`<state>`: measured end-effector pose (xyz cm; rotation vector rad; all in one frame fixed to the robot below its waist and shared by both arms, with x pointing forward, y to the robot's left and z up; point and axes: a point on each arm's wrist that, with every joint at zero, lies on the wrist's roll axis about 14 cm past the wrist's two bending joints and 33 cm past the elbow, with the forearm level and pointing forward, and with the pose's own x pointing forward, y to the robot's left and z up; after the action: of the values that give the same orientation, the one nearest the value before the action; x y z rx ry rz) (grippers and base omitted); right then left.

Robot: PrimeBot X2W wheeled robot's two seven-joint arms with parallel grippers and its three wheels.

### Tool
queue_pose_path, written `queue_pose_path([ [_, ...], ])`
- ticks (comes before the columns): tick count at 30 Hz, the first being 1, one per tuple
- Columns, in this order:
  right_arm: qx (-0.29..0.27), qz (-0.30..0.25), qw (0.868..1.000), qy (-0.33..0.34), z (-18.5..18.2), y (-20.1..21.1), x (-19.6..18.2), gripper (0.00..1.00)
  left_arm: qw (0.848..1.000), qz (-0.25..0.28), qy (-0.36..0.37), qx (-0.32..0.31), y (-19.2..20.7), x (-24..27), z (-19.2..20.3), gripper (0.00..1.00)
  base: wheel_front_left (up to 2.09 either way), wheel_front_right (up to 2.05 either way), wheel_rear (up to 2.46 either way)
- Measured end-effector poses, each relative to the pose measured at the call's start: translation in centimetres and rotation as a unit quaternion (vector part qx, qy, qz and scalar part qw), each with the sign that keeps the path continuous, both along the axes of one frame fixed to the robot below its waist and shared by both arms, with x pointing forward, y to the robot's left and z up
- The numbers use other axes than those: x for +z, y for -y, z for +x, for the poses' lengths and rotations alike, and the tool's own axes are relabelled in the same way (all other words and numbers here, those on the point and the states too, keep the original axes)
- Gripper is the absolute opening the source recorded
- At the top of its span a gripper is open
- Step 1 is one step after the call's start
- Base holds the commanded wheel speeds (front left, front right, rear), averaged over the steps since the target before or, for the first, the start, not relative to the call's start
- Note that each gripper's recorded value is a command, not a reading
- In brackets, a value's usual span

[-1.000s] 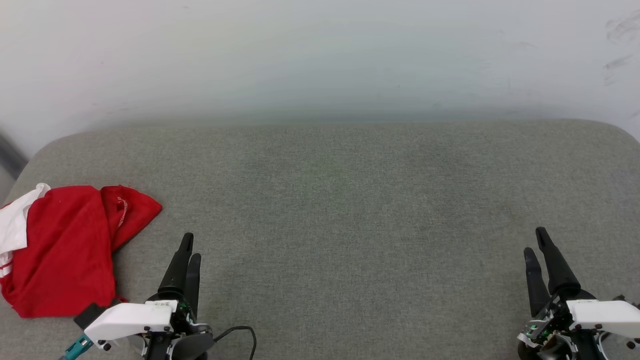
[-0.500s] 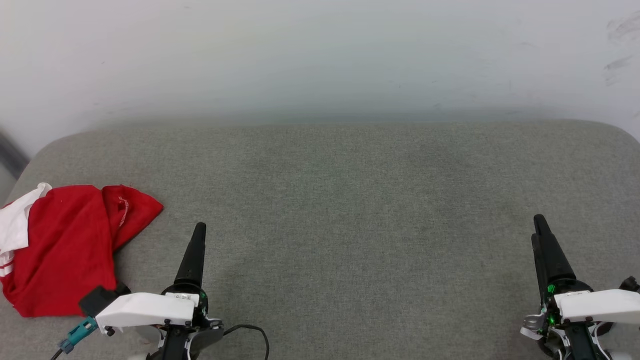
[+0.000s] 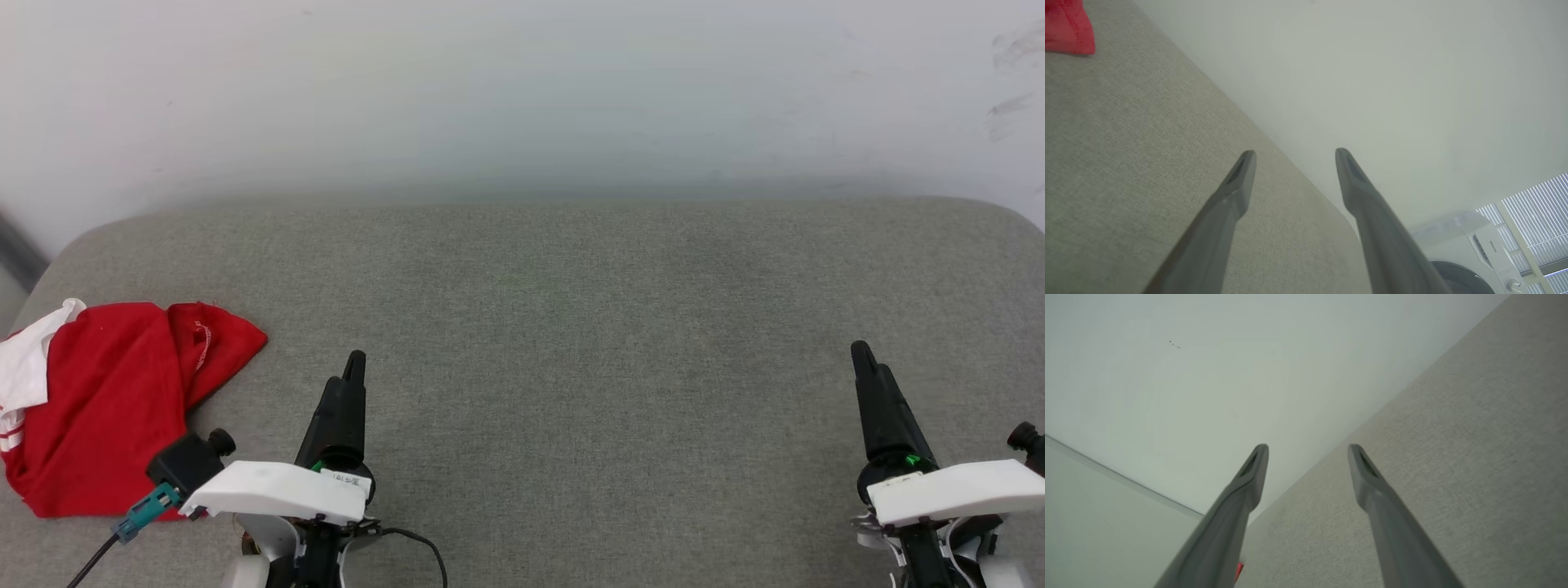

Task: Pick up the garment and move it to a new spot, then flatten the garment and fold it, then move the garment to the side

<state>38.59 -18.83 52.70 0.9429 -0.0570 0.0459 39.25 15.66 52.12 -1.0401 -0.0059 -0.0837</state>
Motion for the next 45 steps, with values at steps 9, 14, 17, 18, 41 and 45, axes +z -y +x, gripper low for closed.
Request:
queue_pose_path([
  [9,0.002,-0.118,0.993,0.005,0.0,-0.3,0.0,1.00,0.994,0.112,0.006,-0.007,0.9,-0.1,0.1,1.00,0.00,0.00,0.00],
  [14,0.001,-0.163,0.987,0.013,0.1,-0.5,0.3,1.00,0.985,0.171,0.004,-0.003,1.0,-0.4,0.1,1.00,0.00,0.00,0.00],
  [17,0.002,-0.185,0.983,0.016,0.2,-0.7,0.3,1.00,0.980,0.200,0.006,0.000,1.0,-0.3,0.2,1.00,0.00,0.00,0.00],
  [18,0.003,-0.195,0.981,0.016,0.2,-0.7,0.3,1.00,0.978,0.210,0.007,0.000,1.0,-0.3,0.2,1.00,0.00,0.00,0.00],
  [41,0.022,-0.325,0.945,0.006,0.3,-1.6,-0.2,1.00,0.929,0.368,0.025,0.022,0.3,-0.2,0.3,1.00,0.00,0.00,0.00],
  [45,0.025,-0.342,0.939,0.004,0.4,-1.7,-0.3,1.00,0.922,0.385,0.031,0.021,0.5,-0.1,0.2,1.00,0.00,0.00,0.00],
])
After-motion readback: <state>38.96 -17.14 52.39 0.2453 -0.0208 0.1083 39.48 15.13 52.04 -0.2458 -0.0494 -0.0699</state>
